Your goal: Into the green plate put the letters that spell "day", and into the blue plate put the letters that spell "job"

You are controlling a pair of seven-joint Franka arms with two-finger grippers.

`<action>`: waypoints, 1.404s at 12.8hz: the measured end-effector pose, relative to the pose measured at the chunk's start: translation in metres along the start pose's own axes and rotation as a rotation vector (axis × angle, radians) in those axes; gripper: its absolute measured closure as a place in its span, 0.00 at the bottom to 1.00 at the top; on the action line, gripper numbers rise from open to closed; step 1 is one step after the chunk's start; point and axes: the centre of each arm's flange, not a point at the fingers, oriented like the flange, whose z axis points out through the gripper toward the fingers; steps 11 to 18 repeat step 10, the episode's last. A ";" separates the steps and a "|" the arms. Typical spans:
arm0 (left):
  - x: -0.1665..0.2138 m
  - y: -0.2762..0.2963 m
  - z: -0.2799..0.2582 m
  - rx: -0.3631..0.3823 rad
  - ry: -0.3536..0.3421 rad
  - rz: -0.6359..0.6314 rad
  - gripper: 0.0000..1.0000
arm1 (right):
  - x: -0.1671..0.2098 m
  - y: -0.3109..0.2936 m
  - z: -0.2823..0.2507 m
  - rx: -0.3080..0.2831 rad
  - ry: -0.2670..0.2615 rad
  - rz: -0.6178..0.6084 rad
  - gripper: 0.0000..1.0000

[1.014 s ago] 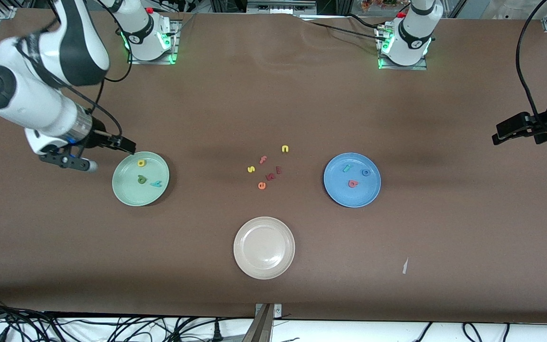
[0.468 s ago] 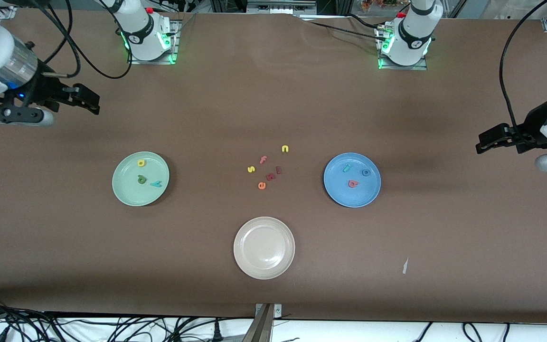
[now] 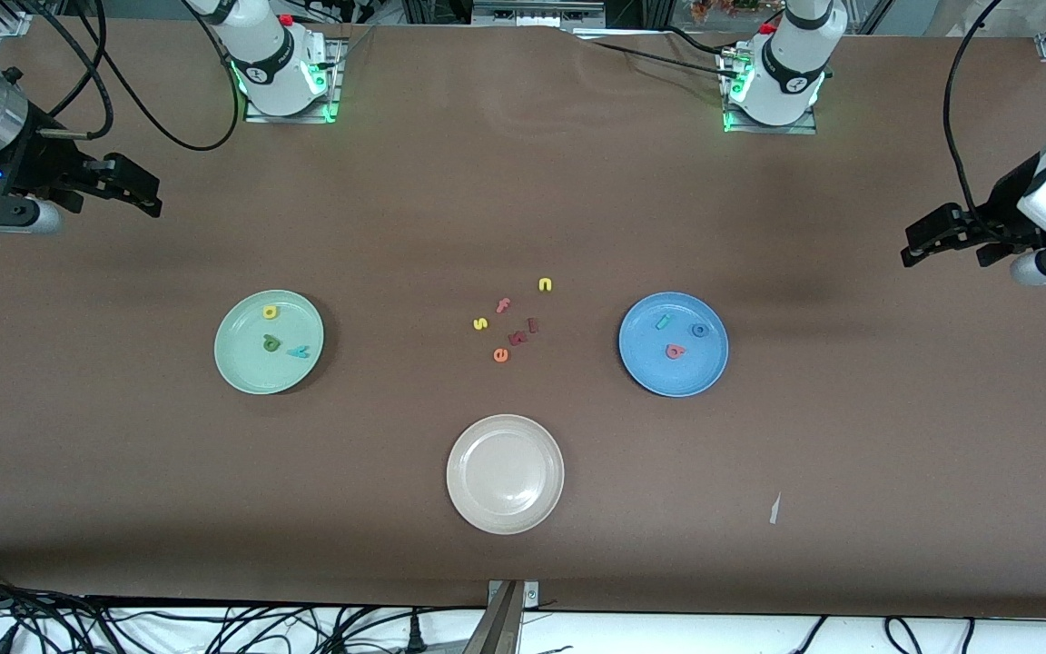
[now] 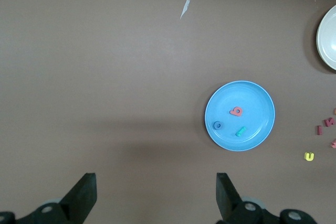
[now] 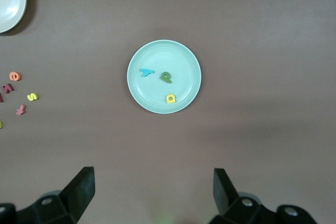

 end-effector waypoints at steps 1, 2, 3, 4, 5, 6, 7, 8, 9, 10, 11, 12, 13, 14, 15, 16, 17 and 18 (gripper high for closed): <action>0.000 0.000 -0.001 0.000 0.004 0.000 0.00 | 0.001 -0.001 0.003 -0.001 -0.004 -0.003 0.00; 0.000 0.000 -0.001 0.000 0.007 -0.001 0.00 | 0.003 -0.003 0.006 -0.002 -0.010 -0.005 0.00; 0.000 -0.001 -0.001 -0.001 0.010 -0.001 0.00 | 0.005 -0.004 0.009 -0.003 -0.016 -0.007 0.00; 0.001 -0.001 -0.002 -0.001 0.013 -0.003 0.00 | 0.006 -0.006 0.013 0.001 -0.022 -0.009 0.00; 0.001 -0.003 -0.003 -0.001 0.015 -0.005 0.00 | 0.008 -0.009 0.015 0.007 -0.025 -0.012 0.00; 0.001 -0.003 -0.007 -0.001 0.014 -0.006 0.00 | 0.009 -0.011 0.017 0.012 -0.026 -0.015 0.00; -0.001 -0.003 -0.011 0.000 0.007 -0.005 0.00 | 0.009 -0.012 0.017 0.016 -0.026 -0.017 0.00; -0.002 -0.003 -0.017 0.000 0.005 -0.005 0.00 | 0.009 -0.013 0.017 0.019 -0.026 -0.017 0.00; -0.003 -0.002 -0.021 0.000 0.002 -0.004 0.00 | 0.009 -0.013 0.016 0.019 -0.024 -0.020 0.00; -0.003 -0.002 -0.022 0.000 -0.002 -0.003 0.00 | 0.009 -0.013 0.014 0.020 -0.019 -0.026 0.00; -0.003 -0.002 -0.022 0.000 -0.002 -0.003 0.00 | 0.009 -0.013 0.014 0.020 -0.019 -0.026 0.00; -0.003 -0.002 -0.022 0.000 -0.002 -0.003 0.00 | 0.009 -0.013 0.014 0.020 -0.019 -0.026 0.00; -0.003 -0.002 -0.022 0.000 -0.002 -0.003 0.00 | 0.009 -0.013 0.014 0.020 -0.019 -0.026 0.00; -0.003 -0.002 -0.022 0.000 -0.002 -0.003 0.00 | 0.009 -0.013 0.014 0.020 -0.019 -0.026 0.00; -0.003 -0.002 -0.022 0.000 -0.002 -0.003 0.00 | 0.009 -0.013 0.014 0.020 -0.019 -0.026 0.00; -0.003 -0.002 -0.022 0.000 -0.002 -0.003 0.00 | 0.009 -0.013 0.014 0.020 -0.019 -0.026 0.00; -0.003 -0.002 -0.022 0.000 -0.002 -0.003 0.00 | 0.009 -0.013 0.014 0.020 -0.019 -0.026 0.00; -0.003 -0.002 -0.022 0.000 -0.002 -0.003 0.00 | 0.009 -0.013 0.014 0.020 -0.019 -0.026 0.00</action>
